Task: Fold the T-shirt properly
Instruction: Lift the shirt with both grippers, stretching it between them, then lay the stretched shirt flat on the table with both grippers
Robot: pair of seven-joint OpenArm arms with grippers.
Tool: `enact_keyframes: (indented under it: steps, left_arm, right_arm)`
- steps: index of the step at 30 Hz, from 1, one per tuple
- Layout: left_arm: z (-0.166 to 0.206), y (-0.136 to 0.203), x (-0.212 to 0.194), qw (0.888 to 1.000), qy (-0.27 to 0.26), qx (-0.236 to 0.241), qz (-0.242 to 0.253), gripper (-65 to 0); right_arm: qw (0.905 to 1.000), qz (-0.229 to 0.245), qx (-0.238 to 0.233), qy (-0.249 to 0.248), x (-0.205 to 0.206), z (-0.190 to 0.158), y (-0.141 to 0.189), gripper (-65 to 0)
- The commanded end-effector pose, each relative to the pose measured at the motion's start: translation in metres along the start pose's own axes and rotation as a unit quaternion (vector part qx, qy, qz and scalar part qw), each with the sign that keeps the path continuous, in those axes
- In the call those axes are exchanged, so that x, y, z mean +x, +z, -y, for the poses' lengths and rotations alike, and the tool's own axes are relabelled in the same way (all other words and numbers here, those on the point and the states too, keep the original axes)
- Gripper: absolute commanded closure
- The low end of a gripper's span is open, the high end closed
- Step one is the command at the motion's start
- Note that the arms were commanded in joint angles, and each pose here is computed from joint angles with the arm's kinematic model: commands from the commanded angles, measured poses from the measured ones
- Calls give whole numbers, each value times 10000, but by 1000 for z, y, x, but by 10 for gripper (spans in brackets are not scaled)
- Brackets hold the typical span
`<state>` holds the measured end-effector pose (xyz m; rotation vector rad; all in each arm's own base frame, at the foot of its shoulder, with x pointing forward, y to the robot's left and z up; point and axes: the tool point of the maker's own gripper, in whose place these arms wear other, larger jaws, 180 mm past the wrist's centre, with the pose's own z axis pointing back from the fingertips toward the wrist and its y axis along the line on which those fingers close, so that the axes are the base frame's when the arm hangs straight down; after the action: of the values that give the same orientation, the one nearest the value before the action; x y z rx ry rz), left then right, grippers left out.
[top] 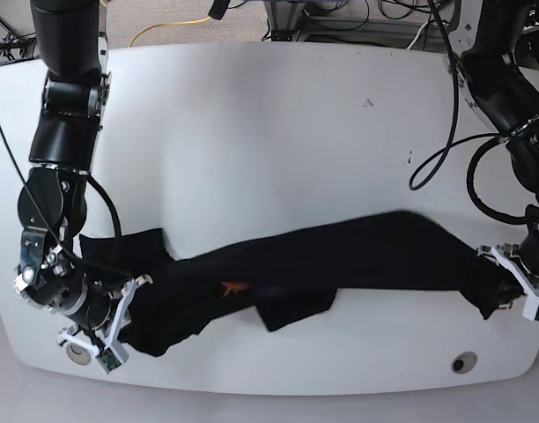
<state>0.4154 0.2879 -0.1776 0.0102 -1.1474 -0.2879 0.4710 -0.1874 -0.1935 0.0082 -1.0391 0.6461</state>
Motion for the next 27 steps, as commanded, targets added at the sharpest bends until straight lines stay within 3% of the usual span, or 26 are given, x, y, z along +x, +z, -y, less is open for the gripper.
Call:
enact_keyframes:
  steps: [1,4,11,15,20,27]
  left_arm:
    - [-19,18,47,9978,-297,330,487,0]
    - [-24,24,73,9957,-407,420,721,-1]
    - [-37,28,72,9956,-414,545,633,-1]
    - [-32,21,36,9983,-323,426,234,-1]
    - [-39,33,-18,9981,-18,571,-211,-1]
    - [-35,46,-88,9936,237,567,-947,-1]
  right_arm:
    - [9989,281,-363,97,35,34,12,0]
    - [9976,374,-574,110,55,57,20,0]
    - [9968,388,-691,123,52,74,35,0]
    - [9983,196,-555,-13,27,64,31,0]
    - [9967,-100,-611,-532,-29,59,39,0]
    - [9913,-649,-320,-1096,-105,21,31,0]
